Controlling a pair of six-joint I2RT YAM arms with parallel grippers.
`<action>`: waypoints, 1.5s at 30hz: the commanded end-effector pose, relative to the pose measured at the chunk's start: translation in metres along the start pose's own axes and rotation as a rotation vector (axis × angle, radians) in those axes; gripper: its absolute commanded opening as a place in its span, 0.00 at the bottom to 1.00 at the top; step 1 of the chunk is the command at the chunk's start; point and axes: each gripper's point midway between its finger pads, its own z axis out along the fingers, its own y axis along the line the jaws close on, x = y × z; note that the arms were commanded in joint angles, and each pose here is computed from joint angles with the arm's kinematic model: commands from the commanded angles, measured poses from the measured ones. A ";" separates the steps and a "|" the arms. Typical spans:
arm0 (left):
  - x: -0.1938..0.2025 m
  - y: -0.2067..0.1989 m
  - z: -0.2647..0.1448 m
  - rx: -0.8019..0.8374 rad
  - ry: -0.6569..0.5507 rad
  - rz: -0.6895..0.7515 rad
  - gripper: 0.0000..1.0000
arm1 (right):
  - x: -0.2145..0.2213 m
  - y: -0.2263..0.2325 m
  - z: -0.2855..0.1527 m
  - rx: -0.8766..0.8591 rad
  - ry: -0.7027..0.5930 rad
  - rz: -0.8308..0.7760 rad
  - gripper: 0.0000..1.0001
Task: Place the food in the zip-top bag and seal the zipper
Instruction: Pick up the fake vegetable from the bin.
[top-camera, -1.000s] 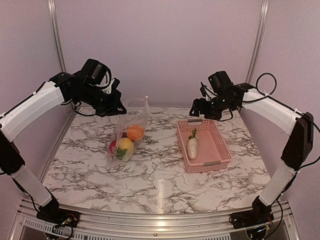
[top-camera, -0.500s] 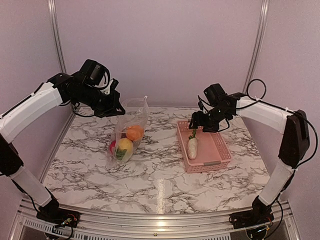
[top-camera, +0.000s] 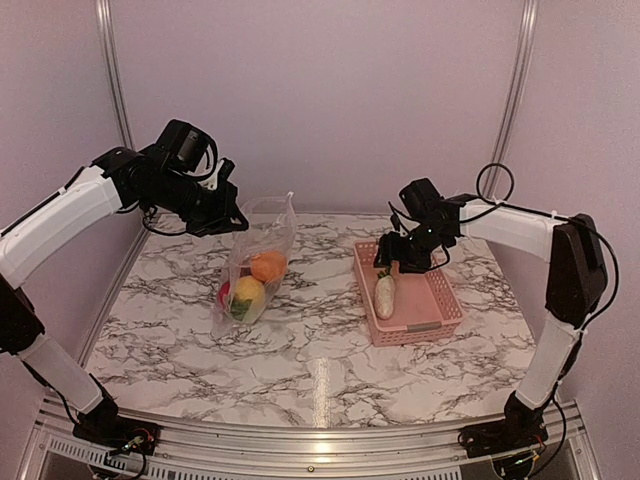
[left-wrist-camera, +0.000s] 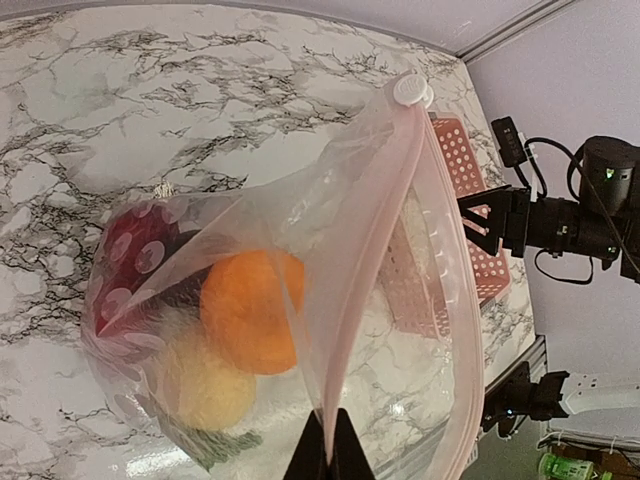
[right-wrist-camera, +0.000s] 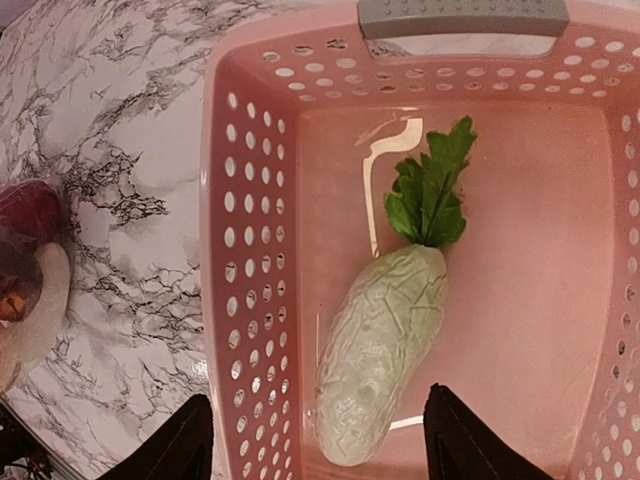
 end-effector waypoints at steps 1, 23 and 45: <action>0.001 0.004 -0.008 -0.013 -0.012 -0.006 0.00 | 0.000 -0.008 0.013 0.015 0.007 0.006 0.68; -0.001 0.004 -0.004 -0.015 -0.007 0.007 0.00 | 0.001 -0.044 0.053 0.067 0.080 0.048 0.68; 0.001 0.003 -0.001 -0.007 0.007 0.001 0.00 | -0.011 -0.037 0.054 0.017 0.049 0.071 0.45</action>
